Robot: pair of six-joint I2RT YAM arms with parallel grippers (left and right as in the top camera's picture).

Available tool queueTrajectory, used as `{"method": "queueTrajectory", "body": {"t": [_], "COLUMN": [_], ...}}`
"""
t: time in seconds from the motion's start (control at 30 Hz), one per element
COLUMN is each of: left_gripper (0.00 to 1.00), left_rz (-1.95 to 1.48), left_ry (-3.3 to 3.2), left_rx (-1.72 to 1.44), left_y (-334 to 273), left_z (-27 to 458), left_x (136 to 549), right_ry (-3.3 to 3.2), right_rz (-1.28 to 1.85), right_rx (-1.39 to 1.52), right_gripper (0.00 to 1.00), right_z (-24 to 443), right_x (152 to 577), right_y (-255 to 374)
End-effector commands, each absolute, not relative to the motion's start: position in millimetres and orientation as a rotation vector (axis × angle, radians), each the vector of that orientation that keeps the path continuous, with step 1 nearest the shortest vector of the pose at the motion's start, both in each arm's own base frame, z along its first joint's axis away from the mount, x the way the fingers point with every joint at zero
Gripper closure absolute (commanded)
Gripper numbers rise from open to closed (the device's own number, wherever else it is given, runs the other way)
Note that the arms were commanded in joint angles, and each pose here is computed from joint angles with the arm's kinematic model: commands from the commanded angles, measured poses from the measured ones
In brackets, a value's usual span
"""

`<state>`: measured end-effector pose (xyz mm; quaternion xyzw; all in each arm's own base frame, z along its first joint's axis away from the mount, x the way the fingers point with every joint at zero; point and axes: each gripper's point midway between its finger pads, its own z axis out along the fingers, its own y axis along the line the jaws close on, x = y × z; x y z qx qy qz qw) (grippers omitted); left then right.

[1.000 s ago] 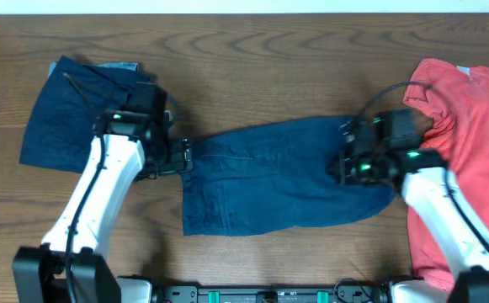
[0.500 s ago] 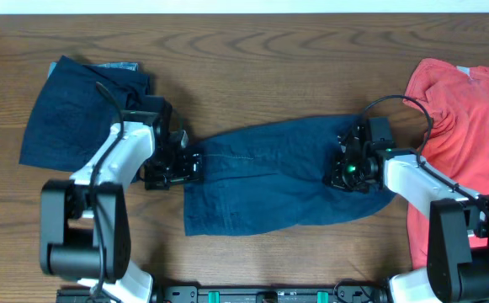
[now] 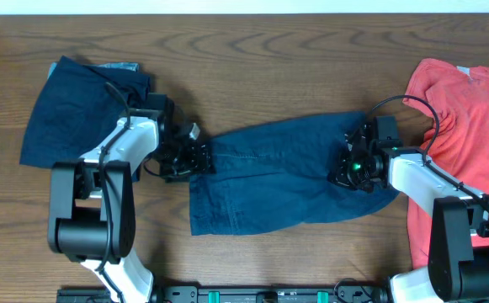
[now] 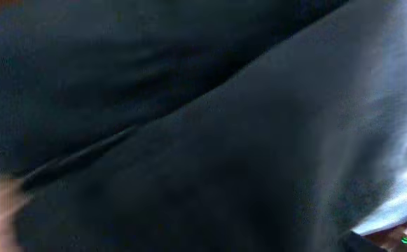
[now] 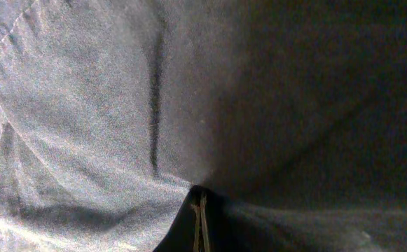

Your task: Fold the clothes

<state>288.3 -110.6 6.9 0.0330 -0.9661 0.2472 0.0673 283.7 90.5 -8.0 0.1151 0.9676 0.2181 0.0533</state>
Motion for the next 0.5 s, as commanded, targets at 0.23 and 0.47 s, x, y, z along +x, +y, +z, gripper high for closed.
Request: {"method": "queueTrajectory", "body": {"t": [0.23, 0.47], "left_gripper": [0.94, 0.94], "left_rz": [0.727, 0.432], "left_ry": [-2.782, -2.865], "left_rx": [0.062, 0.045], "left_y": [-117.2, -79.5], "left_z": [-30.6, 18.8], "left_x": [257.7, 259.3], "right_ry": [3.057, 3.110], "right_rz": [0.309, 0.375], "right_rx": [0.474, 0.457], "right_gripper": [0.99, 0.99], "right_z": [-43.4, -23.8], "right_x": [258.9, 245.3], "right_y": [45.6, 53.2]}}
